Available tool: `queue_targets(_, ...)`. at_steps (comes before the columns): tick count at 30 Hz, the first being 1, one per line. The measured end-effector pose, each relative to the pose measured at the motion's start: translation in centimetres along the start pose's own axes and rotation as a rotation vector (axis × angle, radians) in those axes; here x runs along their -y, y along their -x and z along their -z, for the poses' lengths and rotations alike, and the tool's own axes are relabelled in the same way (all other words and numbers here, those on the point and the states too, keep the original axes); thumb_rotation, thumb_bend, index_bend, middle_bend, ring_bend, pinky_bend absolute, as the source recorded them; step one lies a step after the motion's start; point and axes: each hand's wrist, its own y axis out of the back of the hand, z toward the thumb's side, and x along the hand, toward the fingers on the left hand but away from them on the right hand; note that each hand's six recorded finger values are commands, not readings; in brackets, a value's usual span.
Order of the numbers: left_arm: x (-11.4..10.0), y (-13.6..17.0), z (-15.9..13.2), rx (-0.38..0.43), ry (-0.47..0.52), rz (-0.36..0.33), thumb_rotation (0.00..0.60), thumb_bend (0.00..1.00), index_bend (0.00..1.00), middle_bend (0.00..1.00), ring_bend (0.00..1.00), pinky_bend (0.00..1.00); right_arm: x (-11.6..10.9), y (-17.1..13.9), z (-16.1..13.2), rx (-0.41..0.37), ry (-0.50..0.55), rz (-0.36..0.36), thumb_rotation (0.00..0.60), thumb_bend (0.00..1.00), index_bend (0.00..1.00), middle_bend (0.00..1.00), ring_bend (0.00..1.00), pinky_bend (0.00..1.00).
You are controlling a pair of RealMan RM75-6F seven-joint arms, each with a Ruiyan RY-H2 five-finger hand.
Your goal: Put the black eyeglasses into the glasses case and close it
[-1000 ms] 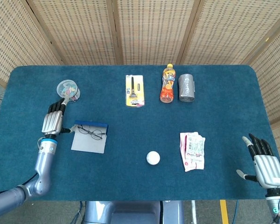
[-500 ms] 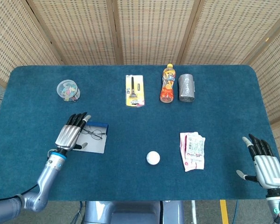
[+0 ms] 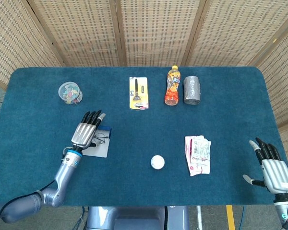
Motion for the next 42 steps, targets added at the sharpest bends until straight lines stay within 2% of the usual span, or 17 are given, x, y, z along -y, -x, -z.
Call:
queue_targets(15,-0.5,-2.0,0.8,-0.046,-0.002,-0.014,0.6,0.21,0.0,0.0,0.0,0.0,0.0,0.0,0.0,0.003,0.006,-0.003,0.6,0.0,0.0,0.0,0.0,0.0)
queue_targets(23,-1.0,-0.3,1.1,-0.016,0.044,-0.023,0.6,0.22,0.0,0.0,0.0,0.0,0.0,0.0,0.0,0.001,0.008,-0.004,0.6,0.0,0.0,0.0,0.0,0.0)
queue_targets(25,-1.3,0.9,1.2,-0.001,0.066,-0.026,0.6,0.23,0.08,0.0,0.0,0.0,0.0,0.0,0.0,0.001,0.008,-0.004,0.6,0.0,0.0,0.0,0.0,0.0)
queue_targets(27,-1.4,2.8,1.6,0.009,0.093,-0.028,0.6,0.25,0.27,0.0,0.0,0.0,0.0,0.0,0.0,0.0,0.007,-0.003,0.6,0.0,0.0,0.0,0.0,0.0)
queue_targets(30,-1.3,5.6,2.8,0.0,0.111,-0.029,0.6,0.26,0.41,0.0,0.0,0.0,0.0,-0.1,0.0,-0.002,0.006,-0.001,0.6,0.0,0.0,0.0,0.0,0.0)
queue_targets(35,-0.4,8.3,4.0,-0.024,0.111,-0.026,0.6,0.27,0.46,0.0,0.0,0.0,0.0,-0.1,-0.1,-0.002,0.006,-0.001,0.6,0.0,0.0,0.0,0.0,0.0)
queue_targets(42,0.9,8.9,4.8,-0.032,0.105,-0.021,0.6,0.28,0.46,0.0,0.0,0.0,0.0,-0.1,-0.1,-0.002,0.008,-0.004,0.6,0.0,0.0,0.0,0.0,0.0)
